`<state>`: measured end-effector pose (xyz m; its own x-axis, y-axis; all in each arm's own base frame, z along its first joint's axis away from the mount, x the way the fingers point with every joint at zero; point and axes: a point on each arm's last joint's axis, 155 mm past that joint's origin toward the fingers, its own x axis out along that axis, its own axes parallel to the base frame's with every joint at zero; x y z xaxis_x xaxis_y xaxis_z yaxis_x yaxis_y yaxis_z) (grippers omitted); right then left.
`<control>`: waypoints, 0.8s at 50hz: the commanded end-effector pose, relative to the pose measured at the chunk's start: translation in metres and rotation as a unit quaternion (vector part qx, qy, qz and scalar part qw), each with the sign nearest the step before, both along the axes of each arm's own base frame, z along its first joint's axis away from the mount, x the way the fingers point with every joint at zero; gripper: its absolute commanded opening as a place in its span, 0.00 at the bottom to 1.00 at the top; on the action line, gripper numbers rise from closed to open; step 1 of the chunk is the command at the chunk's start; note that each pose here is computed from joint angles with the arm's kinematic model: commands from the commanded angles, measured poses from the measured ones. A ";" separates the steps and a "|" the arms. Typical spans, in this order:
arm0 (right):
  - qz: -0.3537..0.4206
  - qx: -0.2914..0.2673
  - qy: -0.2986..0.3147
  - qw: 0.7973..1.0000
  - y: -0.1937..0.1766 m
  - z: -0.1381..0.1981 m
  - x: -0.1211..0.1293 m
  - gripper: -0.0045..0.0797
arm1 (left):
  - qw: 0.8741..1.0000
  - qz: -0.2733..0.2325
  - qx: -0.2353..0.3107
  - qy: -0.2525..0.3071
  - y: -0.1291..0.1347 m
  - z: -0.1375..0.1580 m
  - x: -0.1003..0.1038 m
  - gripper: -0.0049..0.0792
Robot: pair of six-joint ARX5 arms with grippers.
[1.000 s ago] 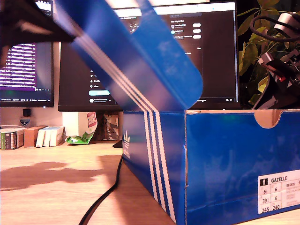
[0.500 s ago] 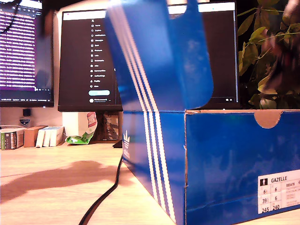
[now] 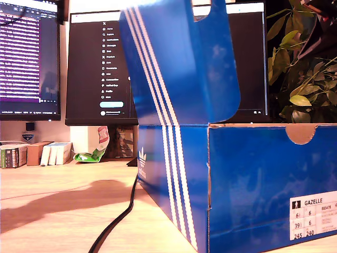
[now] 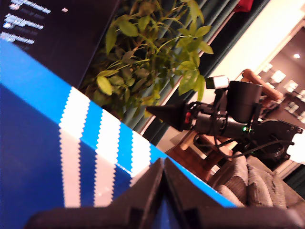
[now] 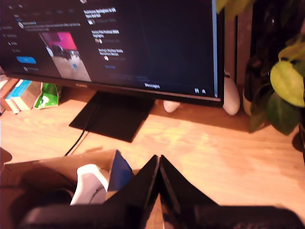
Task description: Close the blue shoebox by pushing the lid with your left arm and holding the box in place with your right arm
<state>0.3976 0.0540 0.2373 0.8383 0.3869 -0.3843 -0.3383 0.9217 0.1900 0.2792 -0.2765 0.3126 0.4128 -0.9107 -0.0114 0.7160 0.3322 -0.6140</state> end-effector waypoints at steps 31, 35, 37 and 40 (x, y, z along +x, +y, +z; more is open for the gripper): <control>0.096 0.043 0.017 0.994 0.044 0.003 -0.020 0.04 | 0.998 -0.008 0.068 0.003 -0.025 -0.039 0.039 0.04; 0.115 0.041 0.045 0.992 0.056 -0.010 -0.029 0.04 | 0.996 -0.001 0.088 0.001 -0.014 -0.043 0.038 0.04; 0.124 0.035 0.060 0.990 0.061 -0.018 -0.034 0.04 | 0.995 0.001 0.101 -0.007 -0.009 -0.044 0.037 0.04; 0.138 0.028 0.079 0.987 0.068 -0.029 -0.040 0.04 | 0.994 0.005 0.111 -0.015 -0.003 -0.043 0.036 0.04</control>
